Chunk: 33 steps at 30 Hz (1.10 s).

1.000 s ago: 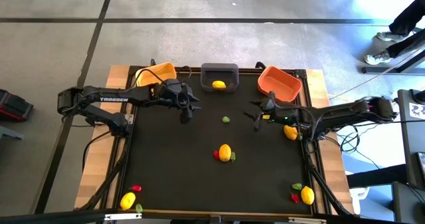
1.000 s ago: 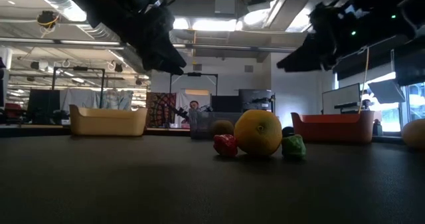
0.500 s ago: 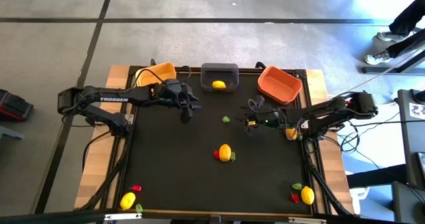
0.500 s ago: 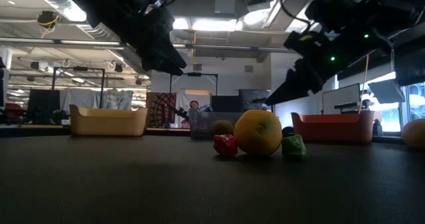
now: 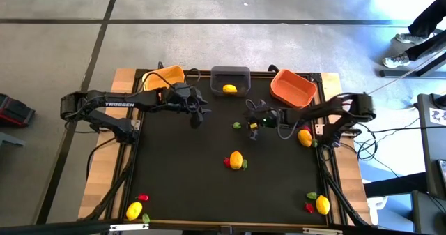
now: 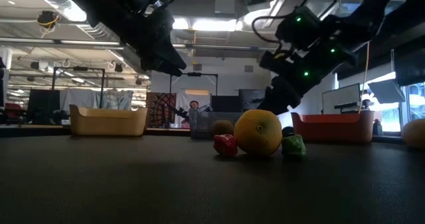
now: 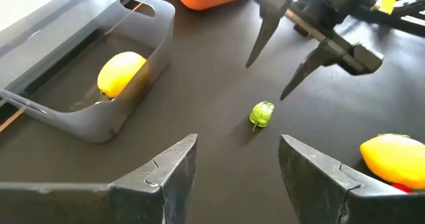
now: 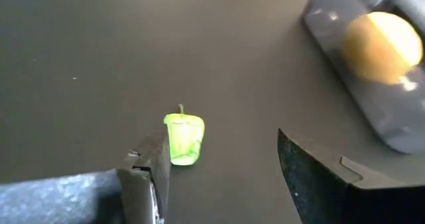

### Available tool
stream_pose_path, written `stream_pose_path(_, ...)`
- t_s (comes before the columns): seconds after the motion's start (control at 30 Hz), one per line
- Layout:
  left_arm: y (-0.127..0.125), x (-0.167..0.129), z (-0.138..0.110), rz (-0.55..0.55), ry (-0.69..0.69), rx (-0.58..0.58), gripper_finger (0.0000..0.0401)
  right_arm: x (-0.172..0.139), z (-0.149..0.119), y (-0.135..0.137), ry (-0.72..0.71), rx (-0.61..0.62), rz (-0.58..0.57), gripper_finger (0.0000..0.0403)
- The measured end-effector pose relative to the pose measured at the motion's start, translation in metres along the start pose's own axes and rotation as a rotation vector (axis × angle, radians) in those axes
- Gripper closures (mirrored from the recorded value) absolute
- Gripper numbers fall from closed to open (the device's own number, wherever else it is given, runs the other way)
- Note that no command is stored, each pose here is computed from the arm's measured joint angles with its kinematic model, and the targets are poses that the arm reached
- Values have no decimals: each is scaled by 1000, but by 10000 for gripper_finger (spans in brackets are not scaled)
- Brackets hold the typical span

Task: Sort produce into baskets
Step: Put the green chili pepper into the orange bin

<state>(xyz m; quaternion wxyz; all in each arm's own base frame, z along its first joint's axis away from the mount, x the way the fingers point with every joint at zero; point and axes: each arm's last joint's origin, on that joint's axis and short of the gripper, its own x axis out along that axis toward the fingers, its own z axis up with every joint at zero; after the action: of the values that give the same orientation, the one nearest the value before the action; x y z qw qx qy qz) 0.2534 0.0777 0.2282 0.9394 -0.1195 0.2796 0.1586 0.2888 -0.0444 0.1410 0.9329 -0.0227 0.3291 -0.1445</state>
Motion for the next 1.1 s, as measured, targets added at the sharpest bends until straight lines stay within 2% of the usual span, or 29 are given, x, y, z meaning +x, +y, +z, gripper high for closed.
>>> stream_pose_path(0.5, 0, 0, 0, 0, 0, -18, 198, 30, -8, 8, -5, 26, 47, 189)
stream_pose_path(0.87, 0, 0, 0, 0, 0, -18, 198, 34, -12, 9, 11, 23, 47, 190)
stream_pose_path(0.97, 0, 0, 0, 1, 0, -19, 198, 34, -12, 9, 12, 23, 47, 200)
stream_pose_path(1.1, 0, 0, 0, 2, 0, -19, 198, 34, -12, 8, 12, 24, 46, 235)
